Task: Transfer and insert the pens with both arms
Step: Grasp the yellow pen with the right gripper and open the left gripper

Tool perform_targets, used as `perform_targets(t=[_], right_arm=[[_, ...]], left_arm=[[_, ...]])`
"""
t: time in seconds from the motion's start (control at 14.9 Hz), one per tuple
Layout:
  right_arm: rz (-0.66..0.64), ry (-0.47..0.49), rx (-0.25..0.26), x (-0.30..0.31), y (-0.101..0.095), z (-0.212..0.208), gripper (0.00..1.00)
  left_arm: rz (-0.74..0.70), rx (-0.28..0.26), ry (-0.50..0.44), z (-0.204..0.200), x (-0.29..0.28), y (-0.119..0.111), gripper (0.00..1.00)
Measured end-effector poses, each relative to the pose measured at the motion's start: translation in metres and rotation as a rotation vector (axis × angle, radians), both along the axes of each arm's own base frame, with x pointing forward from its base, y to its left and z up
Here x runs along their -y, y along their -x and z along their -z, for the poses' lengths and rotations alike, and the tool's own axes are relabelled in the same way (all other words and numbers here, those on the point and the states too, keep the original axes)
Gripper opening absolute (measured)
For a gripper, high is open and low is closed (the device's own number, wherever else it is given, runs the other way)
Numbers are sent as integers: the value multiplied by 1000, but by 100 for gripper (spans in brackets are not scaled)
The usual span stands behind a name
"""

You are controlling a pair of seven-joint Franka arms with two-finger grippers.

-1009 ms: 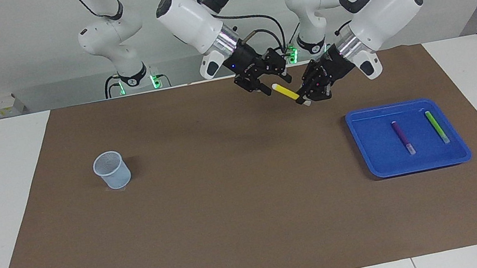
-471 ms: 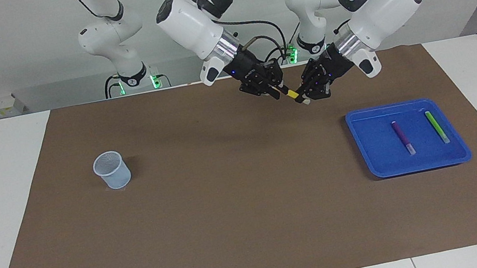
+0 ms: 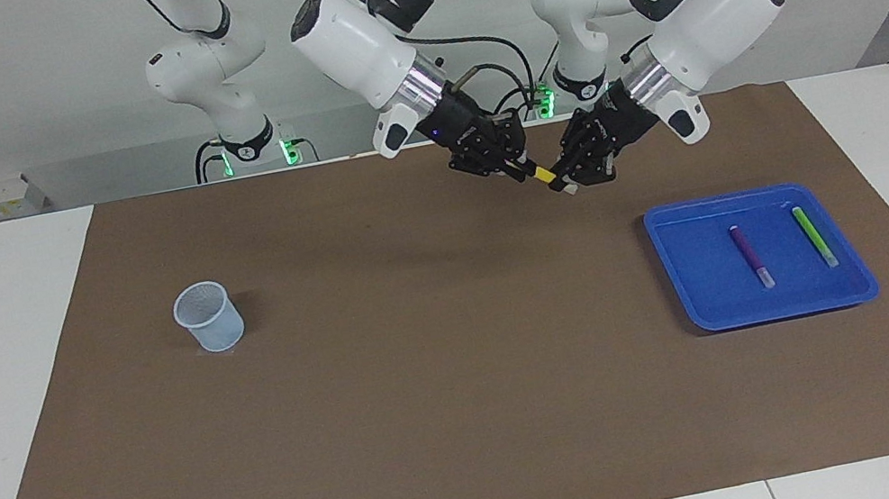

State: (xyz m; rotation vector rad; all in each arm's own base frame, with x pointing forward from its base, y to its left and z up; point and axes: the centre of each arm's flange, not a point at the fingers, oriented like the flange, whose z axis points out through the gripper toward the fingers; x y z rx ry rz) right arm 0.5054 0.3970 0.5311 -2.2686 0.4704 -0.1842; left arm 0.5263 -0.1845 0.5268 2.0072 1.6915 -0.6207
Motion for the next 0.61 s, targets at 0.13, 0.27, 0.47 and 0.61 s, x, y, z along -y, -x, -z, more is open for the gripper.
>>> perform_targets(t=[0.13,0.27,0.47,0.61], right_arm=[[0,0,0,0,0,0,18],[2,-3,-2,1,0,0,18],[4,0,-7,1,-2,3,18],[-8,13,-7,9,-7,6,18]], left_arm=[[0,0,0,0,0,0,17],[13,12,1,-1,1,1,22],[39,34,4,-9,8,6,50],[59,53,6,-12,9,8,52]])
